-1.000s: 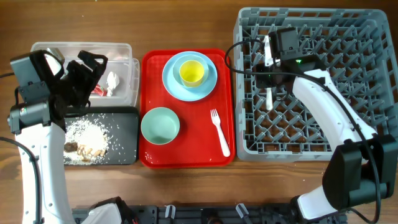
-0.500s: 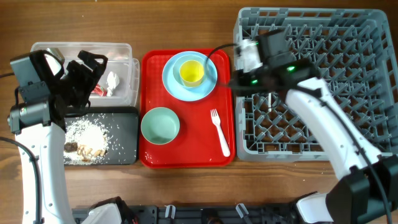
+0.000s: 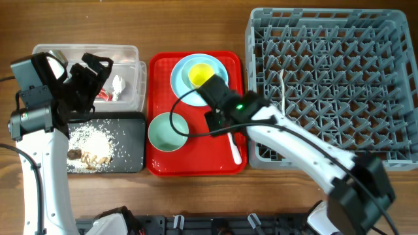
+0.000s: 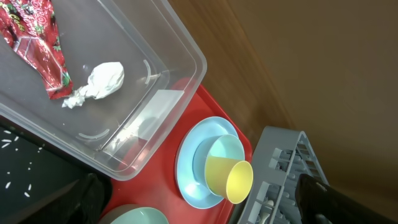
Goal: Sort waste into correct bins and load items into the dishwasher rack
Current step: 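Reach the right gripper down and grasp the white fork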
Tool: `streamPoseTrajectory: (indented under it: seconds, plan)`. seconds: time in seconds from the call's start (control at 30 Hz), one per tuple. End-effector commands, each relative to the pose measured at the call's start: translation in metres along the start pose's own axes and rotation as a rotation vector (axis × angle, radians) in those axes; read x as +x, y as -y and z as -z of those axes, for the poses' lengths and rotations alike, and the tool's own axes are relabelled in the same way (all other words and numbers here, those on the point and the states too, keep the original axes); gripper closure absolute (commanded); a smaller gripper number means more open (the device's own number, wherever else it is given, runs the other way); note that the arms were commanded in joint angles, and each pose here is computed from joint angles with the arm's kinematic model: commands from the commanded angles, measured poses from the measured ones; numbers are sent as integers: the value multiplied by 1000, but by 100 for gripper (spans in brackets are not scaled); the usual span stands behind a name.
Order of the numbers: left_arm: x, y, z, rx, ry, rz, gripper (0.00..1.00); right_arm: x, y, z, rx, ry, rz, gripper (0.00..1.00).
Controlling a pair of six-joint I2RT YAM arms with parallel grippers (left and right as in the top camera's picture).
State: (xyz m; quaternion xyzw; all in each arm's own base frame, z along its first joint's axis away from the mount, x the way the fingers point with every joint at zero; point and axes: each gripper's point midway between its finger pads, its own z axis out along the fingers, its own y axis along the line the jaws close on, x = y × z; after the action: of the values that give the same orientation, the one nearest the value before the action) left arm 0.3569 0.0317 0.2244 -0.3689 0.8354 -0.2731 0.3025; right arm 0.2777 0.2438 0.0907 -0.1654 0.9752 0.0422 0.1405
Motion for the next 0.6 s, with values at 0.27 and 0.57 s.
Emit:
streamPoseTrajectory:
  seconds: [0.27,0.57]
  plan:
    - [-3,4,3,15,5,-7,0,56,32,-57,157,-154,-85,63]
    - [-3,4,3,15,5,-7,0,69,26,-84,84,-120,-72,73]
